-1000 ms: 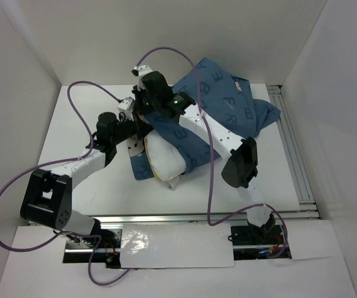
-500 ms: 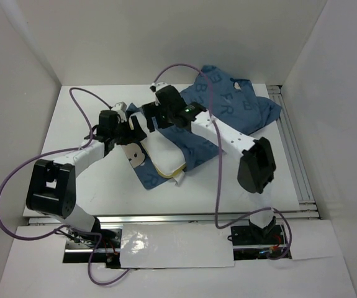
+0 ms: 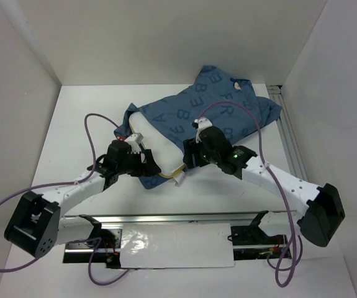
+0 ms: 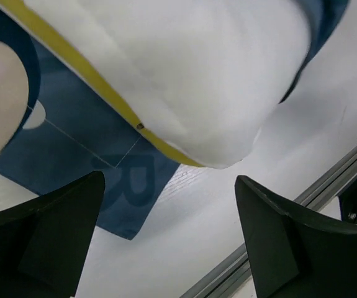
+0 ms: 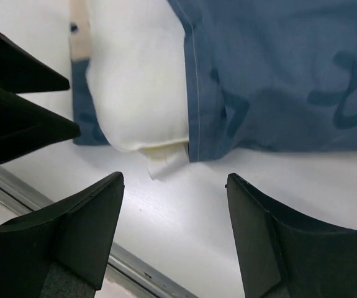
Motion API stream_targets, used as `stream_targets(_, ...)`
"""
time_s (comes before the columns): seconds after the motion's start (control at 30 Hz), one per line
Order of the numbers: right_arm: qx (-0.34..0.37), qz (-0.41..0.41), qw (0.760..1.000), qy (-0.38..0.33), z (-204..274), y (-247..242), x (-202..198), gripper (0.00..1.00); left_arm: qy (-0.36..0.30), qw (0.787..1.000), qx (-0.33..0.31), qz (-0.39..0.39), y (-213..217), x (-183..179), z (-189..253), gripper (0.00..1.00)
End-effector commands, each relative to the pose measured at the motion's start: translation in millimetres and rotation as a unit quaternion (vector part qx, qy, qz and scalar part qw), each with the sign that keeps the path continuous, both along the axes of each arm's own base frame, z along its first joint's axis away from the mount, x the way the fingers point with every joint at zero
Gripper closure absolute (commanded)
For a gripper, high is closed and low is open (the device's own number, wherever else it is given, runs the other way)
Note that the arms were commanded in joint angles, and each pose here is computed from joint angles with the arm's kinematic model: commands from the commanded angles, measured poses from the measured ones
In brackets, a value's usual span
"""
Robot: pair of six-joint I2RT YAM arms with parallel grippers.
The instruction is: Put the pillow into the pillowcase
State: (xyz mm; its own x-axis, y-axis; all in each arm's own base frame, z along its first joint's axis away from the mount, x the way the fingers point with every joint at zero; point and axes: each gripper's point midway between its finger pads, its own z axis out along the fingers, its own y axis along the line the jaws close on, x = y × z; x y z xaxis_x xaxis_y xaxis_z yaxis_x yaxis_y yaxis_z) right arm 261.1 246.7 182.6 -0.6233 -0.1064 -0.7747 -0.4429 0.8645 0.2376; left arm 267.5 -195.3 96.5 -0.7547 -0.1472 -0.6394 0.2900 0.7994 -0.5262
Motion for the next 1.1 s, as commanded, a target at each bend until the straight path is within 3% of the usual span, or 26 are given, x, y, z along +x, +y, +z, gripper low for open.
stream_targets(0.0, 0.006, 0.011, 1.000, 0.011, -16.3, 13.2, 4.1, 0.26, 0.000, 0.999, -0.036, -0.006, -16.7, 12.0, 2.7, 0.03)
stream_targets(0.13, -0.051, -0.019, 0.999, 0.009, -39.7, 11.4, 25.5, 0.30, 0.024, 0.998, -0.046, -0.024, -36.8, 23.5, -6.0, 0.10)
stream_targets(0.17, -0.084, -0.037, 0.996, 0.019, -56.1, 5.9, 32.4, 0.31, 0.016, 0.998, -0.045, -0.028, -40.9, 32.8, -1.0, 0.15)
stream_targets(0.2, -0.091, -0.041, 0.995, 0.011, -53.4, 8.1, 40.5, 0.32, 0.019, 0.999, -0.043, -0.027, -43.1, 37.4, -2.5, 0.25)
stream_targets(0.3, -0.115, -0.038, 0.992, 0.021, -75.2, 13.4, 49.1, 0.35, 0.028, 0.998, -0.045, -0.043, -52.6, 46.9, -4.6, 0.38)
stream_targets(0.37, -0.132, -0.056, 0.989, 0.034, -88.6, 8.9, 55.4, 0.44, 0.031, 0.996, -0.055, -0.058, -59.3, 47.9, -0.7, 0.56)
stream_targets(0.4, -0.132, -0.056, 0.989, 0.034, -86.4, 10.8, 57.4, 0.54, 0.032, 0.996, -0.055, -0.058, -60.3, 50.1, -1.8, 0.74)
stream_targets(0.43, -0.129, -0.059, 0.989, 0.036, -86.4, 11.2, 57.3, 0.70, 0.029, 0.996, -0.052, -0.061, -60.6, 51.2, 0.0, 0.92)
stream_targets(0.47, -0.123, -0.060, 0.990, 0.030, -79.3, 11.3, 57.5, 0.78, 0.025, 0.997, -0.054, -0.056, -58.7, 55.9, 3.5, 1.00)
stream_targets(0.53, -0.110, -0.065, 0.992, 0.013, -62.5, 8.2, 56.9, 1.00, 0.004, 0.997, -0.054, -0.056, -59.0, 61.4, 12.6, 1.00)
stream_targets(0.73, -0.083, -0.016, 0.996, 0.006, -30.2, 10.9, 17.5, 1.00, -0.044, 0.995, -0.074, -0.051, -59.3, 65.6, 36.9, 1.00)
stream_targets(0.93, -0.012, 0.144, 0.989, 0.032, 5.7, 49.1, -57.2, 1.00, -0.052, 0.994, -0.094, -0.032, -68.3, 87.6, 55.3, 1.00)
stream_targets(1.07, -0.006, 0.127, 0.991, 0.050, 2.0, 45.1, -67.5, 1.00, -0.062, 0.991, -0.114, -0.021, -74.9, 95.0, 65.7, 1.00)
